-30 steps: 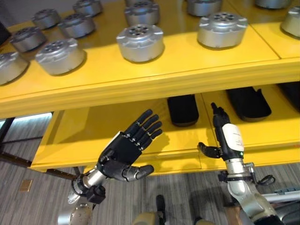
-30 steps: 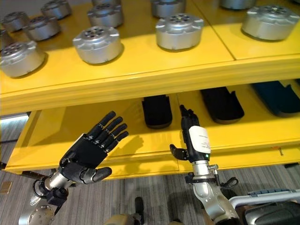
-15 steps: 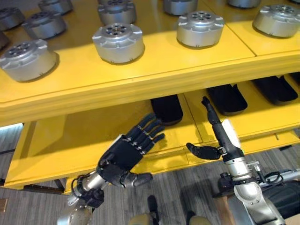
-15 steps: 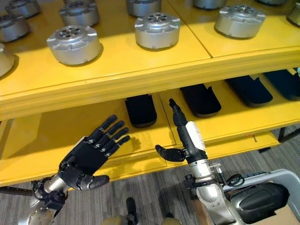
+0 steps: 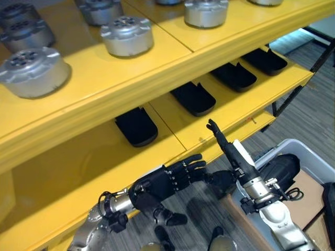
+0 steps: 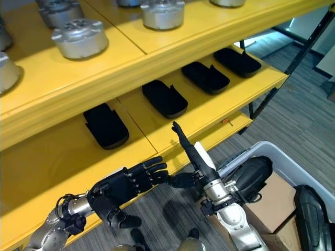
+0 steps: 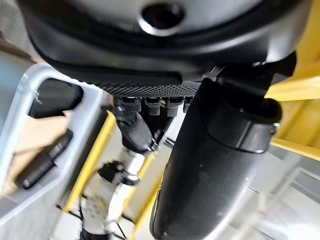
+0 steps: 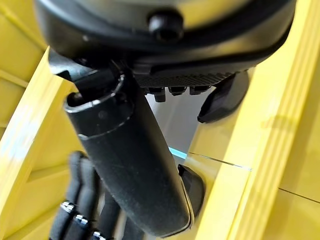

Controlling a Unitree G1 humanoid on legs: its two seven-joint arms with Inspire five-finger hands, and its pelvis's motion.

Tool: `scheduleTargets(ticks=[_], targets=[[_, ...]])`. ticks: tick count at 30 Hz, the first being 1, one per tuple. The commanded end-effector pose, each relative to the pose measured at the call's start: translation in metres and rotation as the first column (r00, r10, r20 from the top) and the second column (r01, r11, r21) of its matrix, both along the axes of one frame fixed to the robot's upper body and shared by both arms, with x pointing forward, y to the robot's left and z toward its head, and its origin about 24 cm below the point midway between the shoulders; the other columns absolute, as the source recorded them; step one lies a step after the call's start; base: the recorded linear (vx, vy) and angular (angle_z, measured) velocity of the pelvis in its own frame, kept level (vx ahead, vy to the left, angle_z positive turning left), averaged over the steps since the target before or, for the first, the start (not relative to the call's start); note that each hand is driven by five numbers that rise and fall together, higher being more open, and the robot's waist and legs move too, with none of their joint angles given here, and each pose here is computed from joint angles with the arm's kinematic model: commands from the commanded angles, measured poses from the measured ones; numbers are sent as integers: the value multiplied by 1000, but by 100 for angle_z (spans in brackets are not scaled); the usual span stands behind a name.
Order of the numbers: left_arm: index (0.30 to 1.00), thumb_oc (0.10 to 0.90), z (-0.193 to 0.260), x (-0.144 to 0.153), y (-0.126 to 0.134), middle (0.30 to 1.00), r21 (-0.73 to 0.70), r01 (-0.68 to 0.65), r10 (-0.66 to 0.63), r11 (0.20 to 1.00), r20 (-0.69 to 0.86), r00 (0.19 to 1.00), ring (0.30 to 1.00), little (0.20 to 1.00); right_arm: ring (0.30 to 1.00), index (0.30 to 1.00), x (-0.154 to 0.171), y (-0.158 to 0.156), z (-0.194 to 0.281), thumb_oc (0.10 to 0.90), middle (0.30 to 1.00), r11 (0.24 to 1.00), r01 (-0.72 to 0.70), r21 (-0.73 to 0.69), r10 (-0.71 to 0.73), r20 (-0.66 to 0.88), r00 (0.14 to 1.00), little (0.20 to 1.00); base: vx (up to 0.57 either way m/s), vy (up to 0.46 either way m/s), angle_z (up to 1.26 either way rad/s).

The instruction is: Move parts from the plastic box to the shelf.

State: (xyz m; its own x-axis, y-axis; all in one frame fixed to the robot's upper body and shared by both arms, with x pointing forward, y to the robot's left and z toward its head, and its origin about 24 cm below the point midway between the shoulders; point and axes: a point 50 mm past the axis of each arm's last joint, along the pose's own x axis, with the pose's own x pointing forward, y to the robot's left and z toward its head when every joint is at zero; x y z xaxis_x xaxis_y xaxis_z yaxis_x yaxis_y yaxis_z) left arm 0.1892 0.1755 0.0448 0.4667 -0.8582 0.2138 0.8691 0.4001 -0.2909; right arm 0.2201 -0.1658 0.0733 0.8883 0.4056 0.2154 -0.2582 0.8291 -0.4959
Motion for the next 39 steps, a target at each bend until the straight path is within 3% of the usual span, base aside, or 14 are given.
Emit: scheduleTargets(ticks=[1,6,15,16,19,22,28,33,39], targets=[[1000,900,39,7,10,1000,-86,-20,41,996,246,968,1000,1000,1000,1000,9,11,52,900,1000,993,-79,86,49,305,951,1000,-20,-241,-27],[1000,900,45,8,13,1000,-116,-87,113,989,248,962,1000,1000,1000,1000,13,21,56,900,1000,991,-84,102,48,313,948,1000,15,-234,-63],[1000,900,46,13,8,1000,-136,-166,196,977,253,947,1000,1000,1000,1000,16,-3,58,900,1000,983,112,147,-156,337,928,1000,32,-201,-31],[1000,900,46,14,4,1000,-142,-161,193,977,249,949,1000,1000,1000,1000,18,-14,59,900,1000,965,210,158,-255,361,897,1000,32,-213,-54],[1000,900,47,16,-1,1000,-151,-151,185,977,246,952,1000,1000,1000,1000,18,-28,58,900,1000,934,316,163,-356,390,849,1000,23,-166,-27],[1000,900,52,19,-11,1000,-192,-138,183,972,242,953,1000,1000,1000,1000,20,-54,59,900,1000,851,494,180,-522,409,749,1000,20,-200,-34],[1000,900,59,27,-24,1000,-244,-160,222,957,252,942,1000,1000,1000,1000,22,-86,53,900,1000,749,641,166,-648,381,659,1000,10,-182,-34],[1000,900,60,33,-29,1000,-255,-189,255,948,257,932,1000,1000,1000,1000,22,-99,48,900,1000,731,661,169,-674,325,663,1000,-7,-178,-40],[1000,900,50,24,-14,1000,-244,-281,337,928,230,913,1000,1000,1000,1000,27,-86,42,900,1000,822,554,135,-567,283,773,1000,54,-147,-102]])
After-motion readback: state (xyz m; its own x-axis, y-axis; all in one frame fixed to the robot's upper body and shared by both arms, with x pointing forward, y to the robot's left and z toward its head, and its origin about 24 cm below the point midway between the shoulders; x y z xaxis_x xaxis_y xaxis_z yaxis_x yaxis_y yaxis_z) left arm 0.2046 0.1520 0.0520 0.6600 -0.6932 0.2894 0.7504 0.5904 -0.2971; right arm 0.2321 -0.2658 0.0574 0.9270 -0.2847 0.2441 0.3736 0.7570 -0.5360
